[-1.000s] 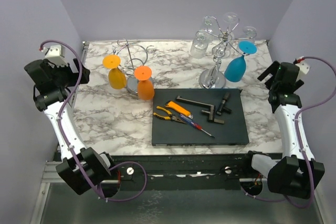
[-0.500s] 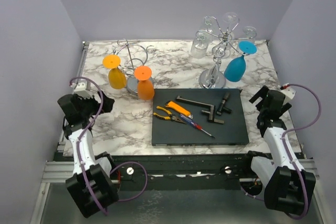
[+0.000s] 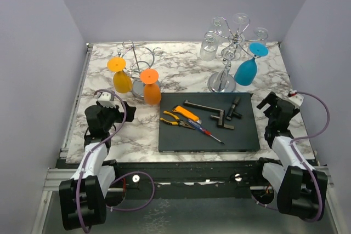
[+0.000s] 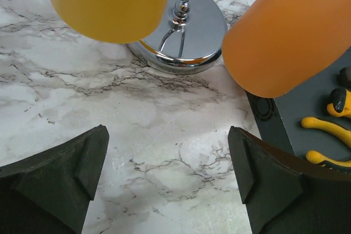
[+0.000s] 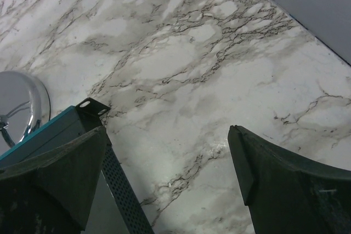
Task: Place the wine glass upside down on the wine glass rack
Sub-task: Reset both arms
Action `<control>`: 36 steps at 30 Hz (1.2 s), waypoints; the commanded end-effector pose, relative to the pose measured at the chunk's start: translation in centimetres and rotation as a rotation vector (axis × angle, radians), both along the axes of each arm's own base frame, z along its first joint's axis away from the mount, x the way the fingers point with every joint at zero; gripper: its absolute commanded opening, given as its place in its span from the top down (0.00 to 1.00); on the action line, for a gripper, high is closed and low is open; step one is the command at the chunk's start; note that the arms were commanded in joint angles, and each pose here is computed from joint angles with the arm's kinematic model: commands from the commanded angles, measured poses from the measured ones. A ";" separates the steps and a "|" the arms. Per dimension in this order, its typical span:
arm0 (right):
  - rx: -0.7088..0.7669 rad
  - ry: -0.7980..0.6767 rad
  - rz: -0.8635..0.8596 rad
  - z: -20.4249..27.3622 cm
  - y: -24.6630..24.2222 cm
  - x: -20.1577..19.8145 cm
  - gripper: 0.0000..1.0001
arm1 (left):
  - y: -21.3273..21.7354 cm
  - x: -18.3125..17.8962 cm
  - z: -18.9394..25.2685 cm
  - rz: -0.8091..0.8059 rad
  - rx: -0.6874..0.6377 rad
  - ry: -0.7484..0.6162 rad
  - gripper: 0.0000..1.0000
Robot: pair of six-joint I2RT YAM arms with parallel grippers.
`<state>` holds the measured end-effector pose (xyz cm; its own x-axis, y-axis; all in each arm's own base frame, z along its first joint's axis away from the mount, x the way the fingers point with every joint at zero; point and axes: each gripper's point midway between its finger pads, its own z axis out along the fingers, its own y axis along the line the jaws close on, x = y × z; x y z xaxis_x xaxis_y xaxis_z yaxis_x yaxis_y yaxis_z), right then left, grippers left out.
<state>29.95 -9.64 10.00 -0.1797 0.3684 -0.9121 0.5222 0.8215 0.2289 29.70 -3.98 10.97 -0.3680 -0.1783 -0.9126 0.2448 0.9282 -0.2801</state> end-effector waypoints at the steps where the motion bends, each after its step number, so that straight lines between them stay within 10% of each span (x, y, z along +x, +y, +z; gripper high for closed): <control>1: -0.023 -0.060 0.030 1.2 0.0 1.4 0.00 | 0.2 1.3 1.5 0.028 -0.017 -0.156 0.01; 13: -0.202 -0.335 0.217 3.9 2.4 1.8 0.00 | 1.4 4.0 0.0 0.070 0.015 -0.214 0.01; 36: -0.227 -0.404 0.357 1.4 4.4 4.1 0.00 | 4.4 7.6 -1.5 0.220 0.049 -0.322 0.01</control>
<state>32.21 -5.32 5.28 -0.1058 0.2084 -0.9723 0.1834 0.9651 0.1869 36.23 0.06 7.59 -0.1134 -0.1775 -0.9776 0.1098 0.9757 -0.1899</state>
